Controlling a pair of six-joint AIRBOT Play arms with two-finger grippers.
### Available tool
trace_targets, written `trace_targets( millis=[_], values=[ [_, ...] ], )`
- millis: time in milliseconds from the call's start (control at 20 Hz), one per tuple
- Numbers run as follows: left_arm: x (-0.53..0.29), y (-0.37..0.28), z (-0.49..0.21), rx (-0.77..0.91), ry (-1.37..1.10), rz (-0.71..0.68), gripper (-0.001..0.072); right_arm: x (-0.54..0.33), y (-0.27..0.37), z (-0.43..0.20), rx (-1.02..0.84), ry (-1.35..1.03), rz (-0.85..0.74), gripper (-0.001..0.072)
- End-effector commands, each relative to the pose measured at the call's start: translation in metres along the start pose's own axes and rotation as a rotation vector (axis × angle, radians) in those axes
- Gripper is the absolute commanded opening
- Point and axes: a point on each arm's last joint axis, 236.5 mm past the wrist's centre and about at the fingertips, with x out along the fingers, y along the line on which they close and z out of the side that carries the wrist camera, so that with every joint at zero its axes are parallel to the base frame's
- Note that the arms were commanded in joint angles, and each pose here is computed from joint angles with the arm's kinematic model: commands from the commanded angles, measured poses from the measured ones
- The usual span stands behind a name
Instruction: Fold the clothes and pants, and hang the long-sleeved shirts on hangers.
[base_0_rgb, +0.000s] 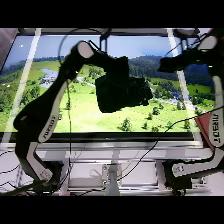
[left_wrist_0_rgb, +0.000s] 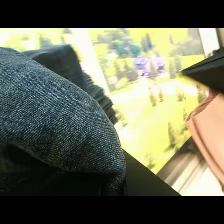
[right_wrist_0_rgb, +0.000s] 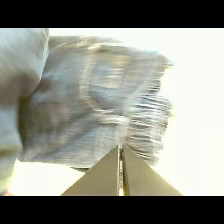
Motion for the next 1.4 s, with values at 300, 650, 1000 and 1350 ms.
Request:
trace_targets(
  millis=[300, 650, 1000, 1350],
  values=[
    [0.115, -0.016, -0.079, 0.0, 0.099, -0.03, 0.0702, -0.064, -0.074, -0.001, 0.169, -0.11, -0.098, 0.0188],
    [0.043, -0.007, -0.024, 0.005, 0.035, -0.024, 0.0287, -0.054, -0.101, -0.002, 0.133, -0.098, -0.164, 0.005],
    [-0.015, 0.086, -0.046, 0.132, 0.248, 0.215, 0.0026, -0.008, -0.052, -0.014, 0.191, -0.017, 0.199, 0.006],
    [0.01, 0.083, -0.067, 0.214, 0.298, 0.271, 0.0027, 0.091, 0.024, -0.048, 0.079, 0.219, 0.308, 0.0618]
  ],
)
